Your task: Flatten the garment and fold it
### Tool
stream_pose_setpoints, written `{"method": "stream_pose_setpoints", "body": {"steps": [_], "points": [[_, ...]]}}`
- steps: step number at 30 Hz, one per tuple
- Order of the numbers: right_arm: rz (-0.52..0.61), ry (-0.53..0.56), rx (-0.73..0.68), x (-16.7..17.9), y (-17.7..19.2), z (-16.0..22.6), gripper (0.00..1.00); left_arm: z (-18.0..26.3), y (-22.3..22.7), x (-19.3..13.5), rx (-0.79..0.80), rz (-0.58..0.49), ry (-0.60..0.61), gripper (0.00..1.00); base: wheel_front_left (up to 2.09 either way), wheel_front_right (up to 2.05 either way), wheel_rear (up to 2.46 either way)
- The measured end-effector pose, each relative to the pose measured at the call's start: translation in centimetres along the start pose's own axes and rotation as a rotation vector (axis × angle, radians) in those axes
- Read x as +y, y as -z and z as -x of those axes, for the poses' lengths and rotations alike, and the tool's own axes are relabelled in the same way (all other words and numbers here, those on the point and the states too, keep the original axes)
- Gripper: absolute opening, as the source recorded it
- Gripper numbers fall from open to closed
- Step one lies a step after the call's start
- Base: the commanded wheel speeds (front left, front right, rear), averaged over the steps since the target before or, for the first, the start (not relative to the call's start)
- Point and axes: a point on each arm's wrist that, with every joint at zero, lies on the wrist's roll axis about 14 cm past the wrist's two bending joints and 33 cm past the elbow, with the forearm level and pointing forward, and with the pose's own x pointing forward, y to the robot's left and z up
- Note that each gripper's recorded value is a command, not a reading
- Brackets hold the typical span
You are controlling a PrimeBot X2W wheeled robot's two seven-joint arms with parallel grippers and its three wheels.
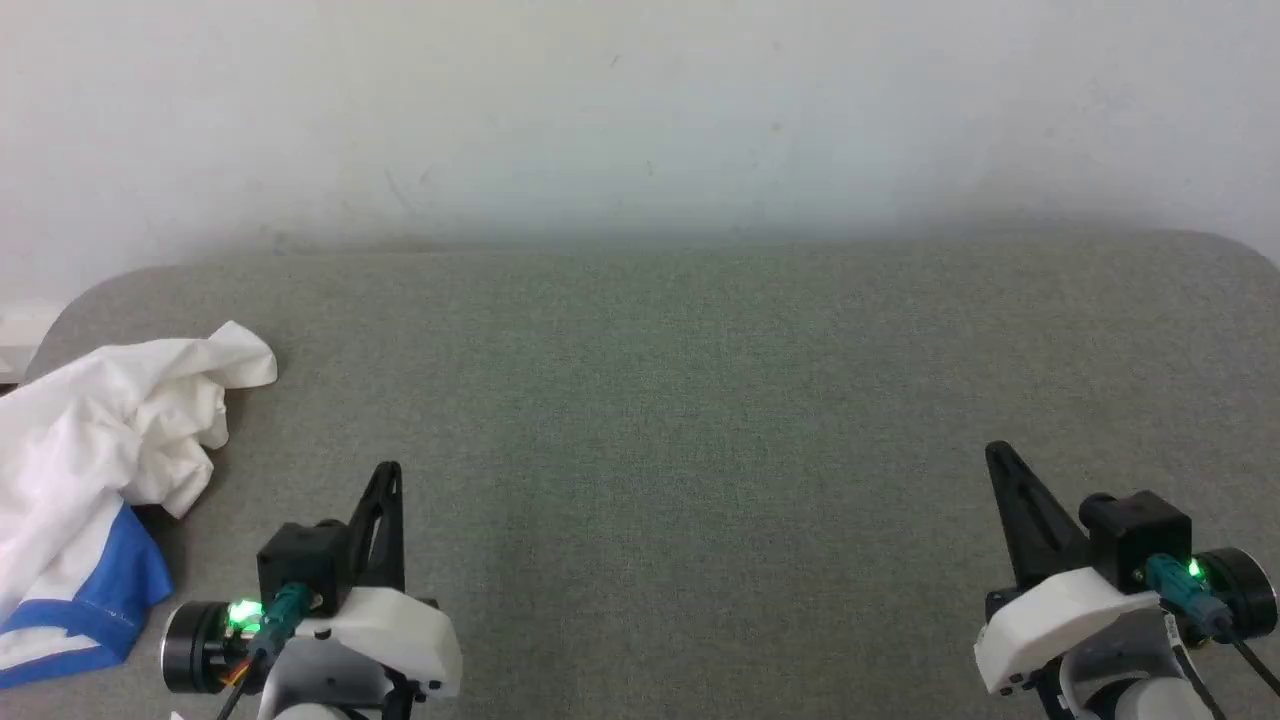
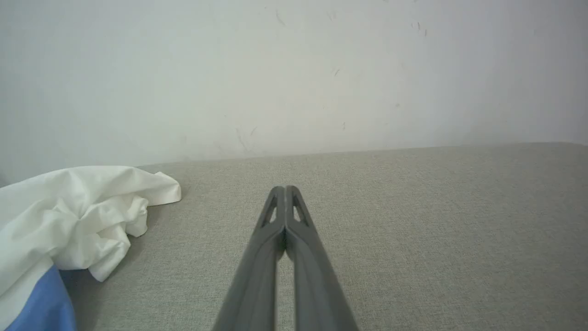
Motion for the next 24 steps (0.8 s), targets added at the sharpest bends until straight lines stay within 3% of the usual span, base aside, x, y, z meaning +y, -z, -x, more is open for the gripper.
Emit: {"method": "stream_pose_setpoints", "body": {"steps": [24], "points": [[0.000, 0.000, 0.000, 0.00, 0.00, 0.00, 0.00, 0.00, 0.00, 0.00, 0.000, 0.000, 0.000, 0.00, 0.00, 0.00, 0.00]]}}
